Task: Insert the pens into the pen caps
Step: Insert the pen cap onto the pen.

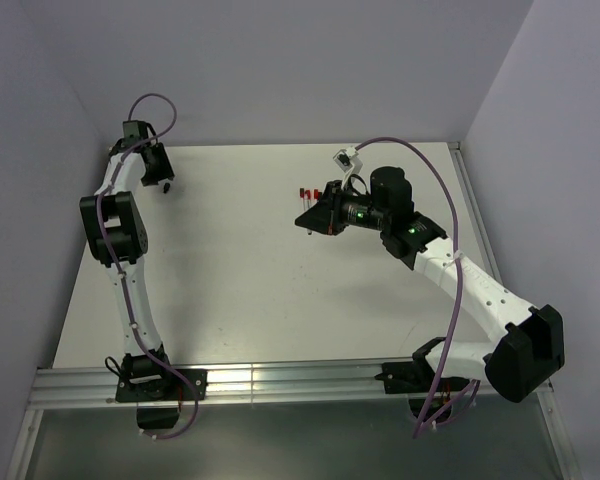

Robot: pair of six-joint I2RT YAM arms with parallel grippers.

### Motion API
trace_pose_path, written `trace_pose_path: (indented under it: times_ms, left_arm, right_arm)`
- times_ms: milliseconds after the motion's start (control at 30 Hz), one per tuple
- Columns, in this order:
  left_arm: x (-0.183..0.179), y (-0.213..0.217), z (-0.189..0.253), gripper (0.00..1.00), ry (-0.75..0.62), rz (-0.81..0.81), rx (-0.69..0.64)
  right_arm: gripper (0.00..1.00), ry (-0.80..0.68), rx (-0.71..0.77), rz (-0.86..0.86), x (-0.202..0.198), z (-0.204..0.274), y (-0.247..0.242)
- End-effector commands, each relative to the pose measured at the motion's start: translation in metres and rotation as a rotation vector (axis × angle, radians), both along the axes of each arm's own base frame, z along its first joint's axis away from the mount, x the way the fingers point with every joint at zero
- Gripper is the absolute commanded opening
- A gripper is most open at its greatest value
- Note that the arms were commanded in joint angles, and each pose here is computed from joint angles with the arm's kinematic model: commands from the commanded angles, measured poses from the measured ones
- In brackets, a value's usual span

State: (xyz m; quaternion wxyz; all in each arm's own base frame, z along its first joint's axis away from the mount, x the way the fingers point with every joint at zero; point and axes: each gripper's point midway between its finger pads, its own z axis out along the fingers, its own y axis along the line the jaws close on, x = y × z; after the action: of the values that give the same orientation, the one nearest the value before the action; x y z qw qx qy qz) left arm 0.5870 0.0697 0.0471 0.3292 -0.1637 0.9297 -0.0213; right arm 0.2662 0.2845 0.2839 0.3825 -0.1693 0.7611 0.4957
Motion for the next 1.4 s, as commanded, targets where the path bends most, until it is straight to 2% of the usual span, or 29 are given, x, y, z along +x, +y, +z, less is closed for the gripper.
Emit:
trace_pose_path:
  times_ms: [0,333,667,1000,1233,1333,1367]
  left_arm:
    - [0.013,0.004,0.009,0.52,-0.038,-0.004,0.026]
    - [0.01,0.005,0.0,0.51,-0.016,0.001,0.041]
    - [0.008,0.007,-0.006,0.46,0.004,0.019,0.073]
    - [0.005,-0.004,-0.017,0.34,0.034,0.005,0.081]
    - [0.0,-0.012,-0.023,0.3,0.058,0.018,0.081]
    - [-0.002,-0.018,-0.028,0.24,0.078,0.023,0.086]
    - [-0.003,-0.022,-0.03,0.15,0.088,0.019,0.086]
  right_arm:
    - [0.0,-0.063,0.015,-0.009,0.004,0.01,-0.002]
    - [0.0,-0.069,0.019,-0.004,0.002,0.012,-0.002]
    - [0.0,-0.074,0.022,0.007,-0.001,0.014,-0.003]
    - [0.0,-0.07,0.026,0.018,-0.004,0.014,-0.002]
    - [0.0,-0.075,0.024,0.014,-0.003,0.014,-0.002]
    - [0.0,-0.077,0.025,0.013,-0.003,0.015,-0.003]
    - [0.0,-0.08,0.024,0.015,-0.003,0.015,-0.003]
